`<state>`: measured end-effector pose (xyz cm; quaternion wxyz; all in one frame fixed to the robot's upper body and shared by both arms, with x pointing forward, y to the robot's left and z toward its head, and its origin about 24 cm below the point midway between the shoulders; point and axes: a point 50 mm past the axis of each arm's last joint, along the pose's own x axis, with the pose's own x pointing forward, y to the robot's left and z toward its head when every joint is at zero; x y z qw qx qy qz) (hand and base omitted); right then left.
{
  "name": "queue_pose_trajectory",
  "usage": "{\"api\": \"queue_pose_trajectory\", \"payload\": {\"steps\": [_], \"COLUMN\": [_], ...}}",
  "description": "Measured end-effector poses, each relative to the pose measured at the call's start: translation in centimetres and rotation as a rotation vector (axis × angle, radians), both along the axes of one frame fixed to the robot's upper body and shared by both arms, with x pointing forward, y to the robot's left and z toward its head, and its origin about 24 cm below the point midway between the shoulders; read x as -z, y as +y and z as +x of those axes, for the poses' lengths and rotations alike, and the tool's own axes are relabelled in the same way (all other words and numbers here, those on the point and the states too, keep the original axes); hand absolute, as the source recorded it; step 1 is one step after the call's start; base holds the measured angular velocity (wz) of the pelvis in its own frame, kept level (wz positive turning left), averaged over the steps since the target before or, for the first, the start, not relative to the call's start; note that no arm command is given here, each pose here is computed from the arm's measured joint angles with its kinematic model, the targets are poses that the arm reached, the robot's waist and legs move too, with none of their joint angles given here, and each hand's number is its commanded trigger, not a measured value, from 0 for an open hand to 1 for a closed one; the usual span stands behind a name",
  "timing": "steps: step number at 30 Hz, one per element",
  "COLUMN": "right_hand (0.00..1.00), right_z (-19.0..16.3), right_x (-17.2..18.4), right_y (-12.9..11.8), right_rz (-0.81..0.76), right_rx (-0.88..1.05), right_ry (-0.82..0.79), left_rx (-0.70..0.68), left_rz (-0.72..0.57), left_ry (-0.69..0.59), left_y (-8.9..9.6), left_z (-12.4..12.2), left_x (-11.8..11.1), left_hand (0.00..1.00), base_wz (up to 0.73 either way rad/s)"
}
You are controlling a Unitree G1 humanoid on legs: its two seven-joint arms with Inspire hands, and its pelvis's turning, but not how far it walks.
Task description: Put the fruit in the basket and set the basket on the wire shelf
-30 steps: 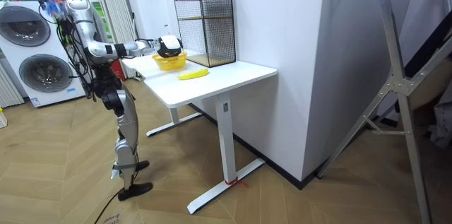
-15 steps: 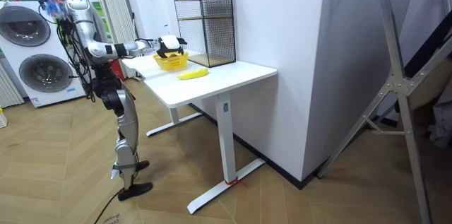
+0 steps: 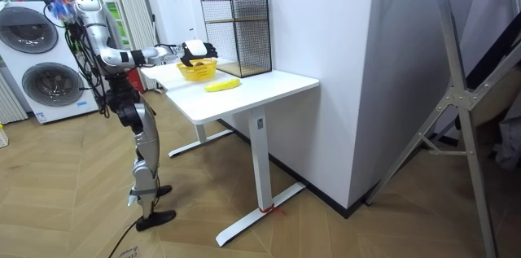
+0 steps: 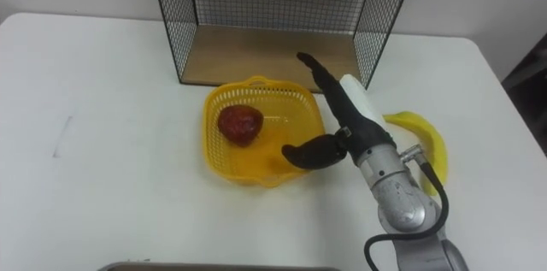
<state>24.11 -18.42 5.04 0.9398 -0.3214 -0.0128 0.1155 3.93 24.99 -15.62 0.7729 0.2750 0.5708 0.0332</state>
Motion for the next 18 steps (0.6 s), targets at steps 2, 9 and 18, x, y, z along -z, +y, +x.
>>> {"api": "queue_pose_trajectory", "payload": {"steps": [2, 9, 18], "right_hand": [0.00, 0.00, 0.00], "right_z": [0.0, 0.1, 0.1], "right_x": [0.0, 0.1, -1.1], "right_y": [-0.2, -1.2, -4.2], "right_rz": [0.001, 0.073, 0.096], "right_rx": [0.013, 0.084, 0.280], "right_ry": [-0.006, -0.012, -0.116], "left_rx": [0.000, 0.001, -0.022], "left_rz": [0.000, -0.002, -0.001], "left_ry": [-0.002, -0.005, 0.034], "left_y": [0.0, -0.1, 0.0], "left_z": [0.1, 0.2, -1.6], "left_x": [0.0, 0.0, 0.1], "left_hand": [0.00, 0.00, 0.00], "base_wz": [0.00, 0.00, -0.03]}}
